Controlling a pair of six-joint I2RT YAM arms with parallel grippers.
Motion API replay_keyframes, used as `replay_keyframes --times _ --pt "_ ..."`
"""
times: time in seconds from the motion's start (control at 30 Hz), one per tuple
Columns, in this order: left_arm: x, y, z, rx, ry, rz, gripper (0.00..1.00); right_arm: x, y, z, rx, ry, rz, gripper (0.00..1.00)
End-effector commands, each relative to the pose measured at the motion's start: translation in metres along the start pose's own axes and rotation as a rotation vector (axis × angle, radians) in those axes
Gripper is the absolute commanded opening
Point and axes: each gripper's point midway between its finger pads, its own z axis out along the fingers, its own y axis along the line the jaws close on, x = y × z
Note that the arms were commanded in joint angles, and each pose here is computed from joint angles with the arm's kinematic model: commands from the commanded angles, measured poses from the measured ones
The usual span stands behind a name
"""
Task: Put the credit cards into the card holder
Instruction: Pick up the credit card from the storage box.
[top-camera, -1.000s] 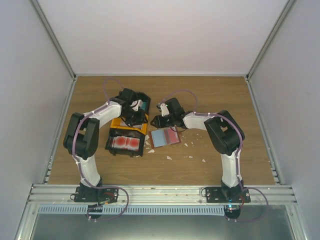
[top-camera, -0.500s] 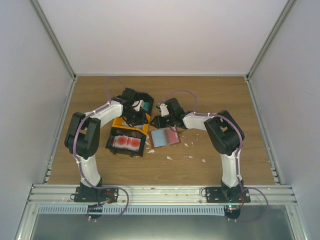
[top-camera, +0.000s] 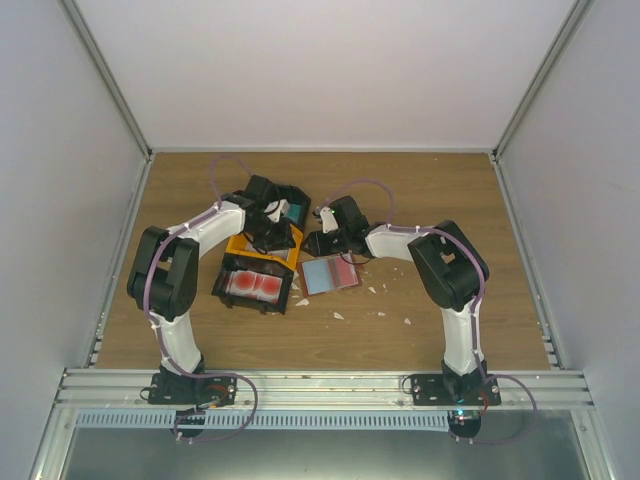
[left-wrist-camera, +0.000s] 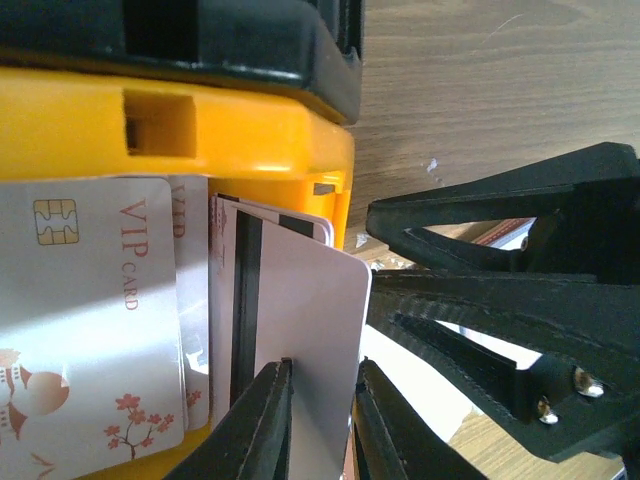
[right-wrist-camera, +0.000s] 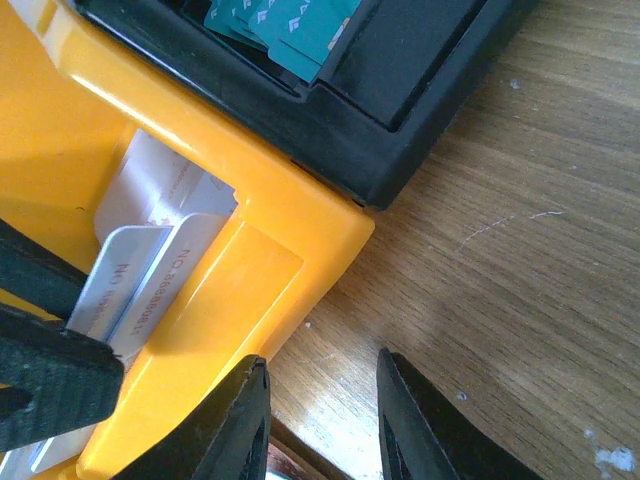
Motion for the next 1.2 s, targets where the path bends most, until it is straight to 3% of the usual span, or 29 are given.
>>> replay_keyframes --times 0.0,0.47,0.8,0.93,1.17 --pt "-0.006 -0.019 -0.018 0.034 -0.039 0.042 0.21 -0.008 0.002 -0.003 0.009 -0.027 -0.008 0.31" --pt "-0.010 -0.017 -0.033 -0.017 -0.082 0.045 0.05 -0.012 0.005 -0.008 0.013 -0.036 -0.010 0.31" --pt "-0.021 -0.003 -0.080 -0.193 -0.215 0.058 0.00 -0.034 0.019 -0.041 0.034 -0.097 -0.039 0.38" --pt "-0.023 -0.017 -0.103 -0.140 -0.298 0.068 0.00 -0.038 0.009 -0.070 0.117 -0.141 -0.023 0.42" --pt "-0.007 -0.068 -0.138 0.147 -0.468 0.106 0.00 -0.006 -0.038 -0.123 0.393 -0.127 0.047 0.54"
